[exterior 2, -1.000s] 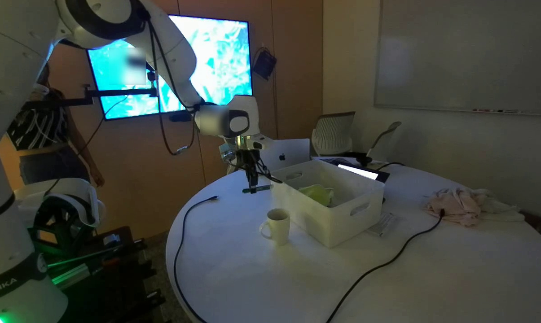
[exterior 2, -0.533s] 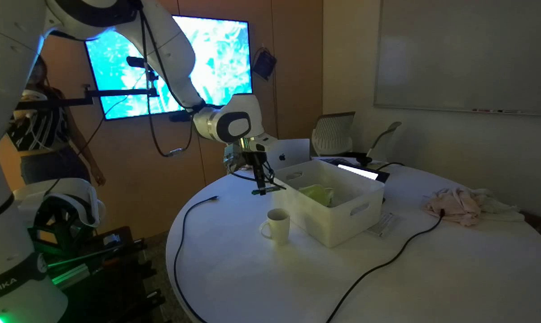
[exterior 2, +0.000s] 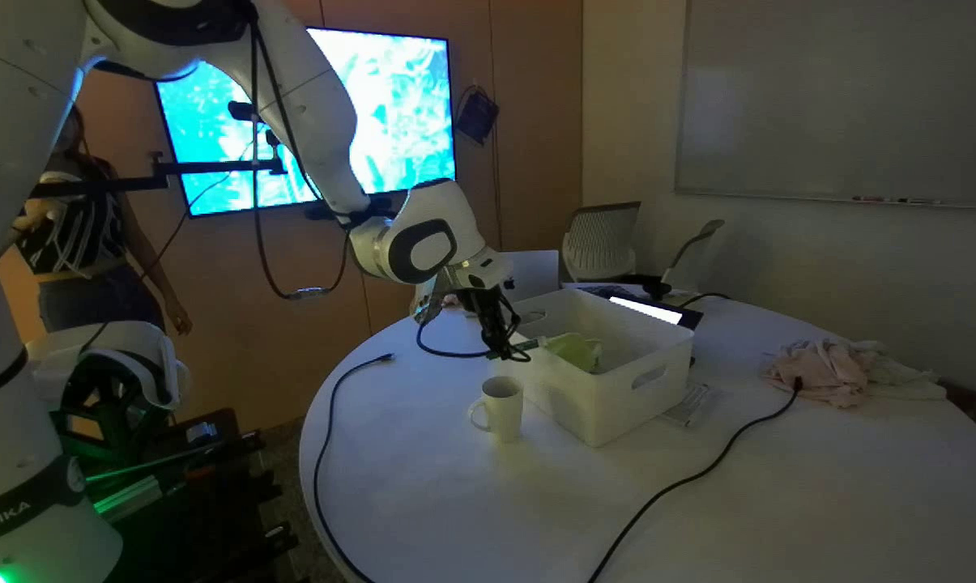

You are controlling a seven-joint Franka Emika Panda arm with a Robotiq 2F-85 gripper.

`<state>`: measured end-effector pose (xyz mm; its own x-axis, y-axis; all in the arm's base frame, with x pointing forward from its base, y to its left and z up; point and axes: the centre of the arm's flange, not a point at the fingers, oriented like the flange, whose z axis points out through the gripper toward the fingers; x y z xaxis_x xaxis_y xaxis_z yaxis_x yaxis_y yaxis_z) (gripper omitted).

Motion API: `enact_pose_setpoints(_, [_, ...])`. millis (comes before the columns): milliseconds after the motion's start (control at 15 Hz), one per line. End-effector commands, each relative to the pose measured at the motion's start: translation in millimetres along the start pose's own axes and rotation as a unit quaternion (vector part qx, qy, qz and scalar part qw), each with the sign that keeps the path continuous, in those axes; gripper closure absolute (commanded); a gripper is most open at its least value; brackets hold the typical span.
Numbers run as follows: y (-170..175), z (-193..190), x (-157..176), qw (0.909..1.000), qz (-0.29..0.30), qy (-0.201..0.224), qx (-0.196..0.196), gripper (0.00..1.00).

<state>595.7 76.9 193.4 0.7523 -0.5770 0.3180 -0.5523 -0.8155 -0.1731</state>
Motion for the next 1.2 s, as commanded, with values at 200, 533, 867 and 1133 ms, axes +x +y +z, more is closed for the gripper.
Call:
enact_pose_setpoints(200, [4, 12, -10, 0.9966, 0.015, 0.079, -0.020, 0.95])
enact_pose_setpoints(533, [1, 35, -34, 0.9932, 0.017, 0.109, -0.038, 0.95])
enact_pose_setpoints(867, [-2, 43, -56, 0.9862, 0.035, 0.159, -0.033, 0.95])
enact_pose_setpoints(1133, [1, 46, -68, 0.9790, 0.050, 0.196, -0.026, 0.95])
